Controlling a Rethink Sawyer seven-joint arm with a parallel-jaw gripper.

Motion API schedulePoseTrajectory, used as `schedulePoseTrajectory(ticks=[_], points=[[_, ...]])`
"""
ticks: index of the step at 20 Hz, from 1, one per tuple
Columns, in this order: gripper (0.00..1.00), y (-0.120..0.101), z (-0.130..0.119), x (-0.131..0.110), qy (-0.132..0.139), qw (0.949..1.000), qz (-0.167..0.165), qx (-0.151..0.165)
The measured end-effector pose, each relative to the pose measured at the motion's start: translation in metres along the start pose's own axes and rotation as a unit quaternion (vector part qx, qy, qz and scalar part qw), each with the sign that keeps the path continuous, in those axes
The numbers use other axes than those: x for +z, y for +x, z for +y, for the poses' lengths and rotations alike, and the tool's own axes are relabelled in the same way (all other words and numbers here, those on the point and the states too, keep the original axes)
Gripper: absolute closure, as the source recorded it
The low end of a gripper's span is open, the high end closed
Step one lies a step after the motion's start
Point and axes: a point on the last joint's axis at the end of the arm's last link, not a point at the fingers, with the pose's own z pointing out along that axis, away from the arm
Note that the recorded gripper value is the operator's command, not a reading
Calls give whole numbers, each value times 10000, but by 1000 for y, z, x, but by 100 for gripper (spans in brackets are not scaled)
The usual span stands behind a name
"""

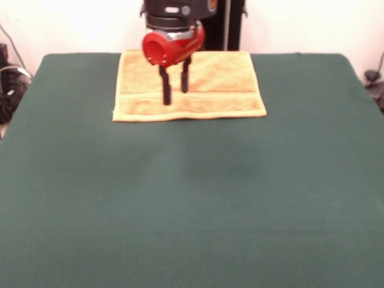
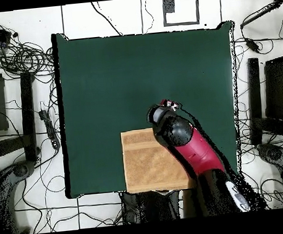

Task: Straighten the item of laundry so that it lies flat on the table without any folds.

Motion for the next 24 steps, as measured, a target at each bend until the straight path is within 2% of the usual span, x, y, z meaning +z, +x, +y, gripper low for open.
schedulePoseTrajectory(ticks=[2,4,7,11,15,20,24], points=[[0,-14,-1,3,-128,9998,-122,-96],[0,-17,-4,4,-185,9994,-184,-213],[0,-13,-10,5,-194,9988,-200,-397],[0,2,-24,3,-195,9956,-209,-897],[0,11,-40,2,-159,9888,-234,-1468],[0,7,-48,8,-106,9832,-198,-1812],[0,-4,-50,18,-49,9822,-193,-1867]])
